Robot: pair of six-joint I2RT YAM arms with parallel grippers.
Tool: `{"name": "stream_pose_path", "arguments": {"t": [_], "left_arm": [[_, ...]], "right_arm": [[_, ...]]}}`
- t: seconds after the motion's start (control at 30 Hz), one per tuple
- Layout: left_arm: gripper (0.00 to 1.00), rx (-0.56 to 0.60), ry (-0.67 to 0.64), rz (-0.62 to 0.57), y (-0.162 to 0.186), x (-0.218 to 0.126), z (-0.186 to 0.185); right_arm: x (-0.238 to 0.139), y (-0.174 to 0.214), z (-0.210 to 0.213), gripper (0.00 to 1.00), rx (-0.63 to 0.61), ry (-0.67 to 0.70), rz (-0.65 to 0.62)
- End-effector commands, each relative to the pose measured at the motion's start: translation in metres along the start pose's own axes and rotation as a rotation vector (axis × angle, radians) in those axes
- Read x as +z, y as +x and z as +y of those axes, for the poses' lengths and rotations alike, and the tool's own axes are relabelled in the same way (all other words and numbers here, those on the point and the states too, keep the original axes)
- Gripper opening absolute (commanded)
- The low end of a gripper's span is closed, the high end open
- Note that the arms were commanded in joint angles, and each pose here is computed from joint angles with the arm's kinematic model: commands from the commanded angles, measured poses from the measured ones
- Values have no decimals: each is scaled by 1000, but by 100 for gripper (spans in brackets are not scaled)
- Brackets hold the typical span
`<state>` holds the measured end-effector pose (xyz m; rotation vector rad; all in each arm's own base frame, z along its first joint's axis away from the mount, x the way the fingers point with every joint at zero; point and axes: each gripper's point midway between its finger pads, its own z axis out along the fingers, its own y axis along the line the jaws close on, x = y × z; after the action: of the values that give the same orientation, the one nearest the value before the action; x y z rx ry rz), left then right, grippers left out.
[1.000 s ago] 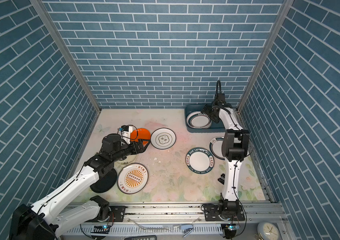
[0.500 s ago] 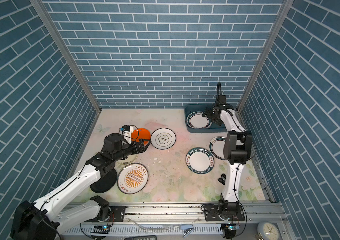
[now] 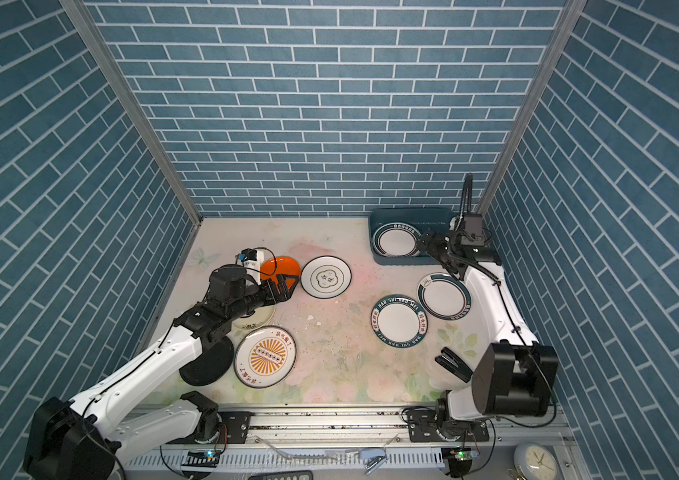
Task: Place the plates into the plastic bin on the countertop
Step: 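Withdraw the right gripper from the bin toward the nearer plates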
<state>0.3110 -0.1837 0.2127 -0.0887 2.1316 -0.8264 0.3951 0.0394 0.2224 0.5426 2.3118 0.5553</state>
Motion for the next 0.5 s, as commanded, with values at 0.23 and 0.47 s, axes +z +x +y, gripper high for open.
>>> {"name": "stream_pose_path", "arguments": {"t": [0.23, 0.47], "left_arm": [[100, -2, -57, -44, -3, -4, 14], [99, -100, 36, -6, 1, 7, -1]], "right_arm": [[-52, 72, -62, 94, 196, 33, -21], [-62, 90, -78, 89, 230, 45, -54]]}}
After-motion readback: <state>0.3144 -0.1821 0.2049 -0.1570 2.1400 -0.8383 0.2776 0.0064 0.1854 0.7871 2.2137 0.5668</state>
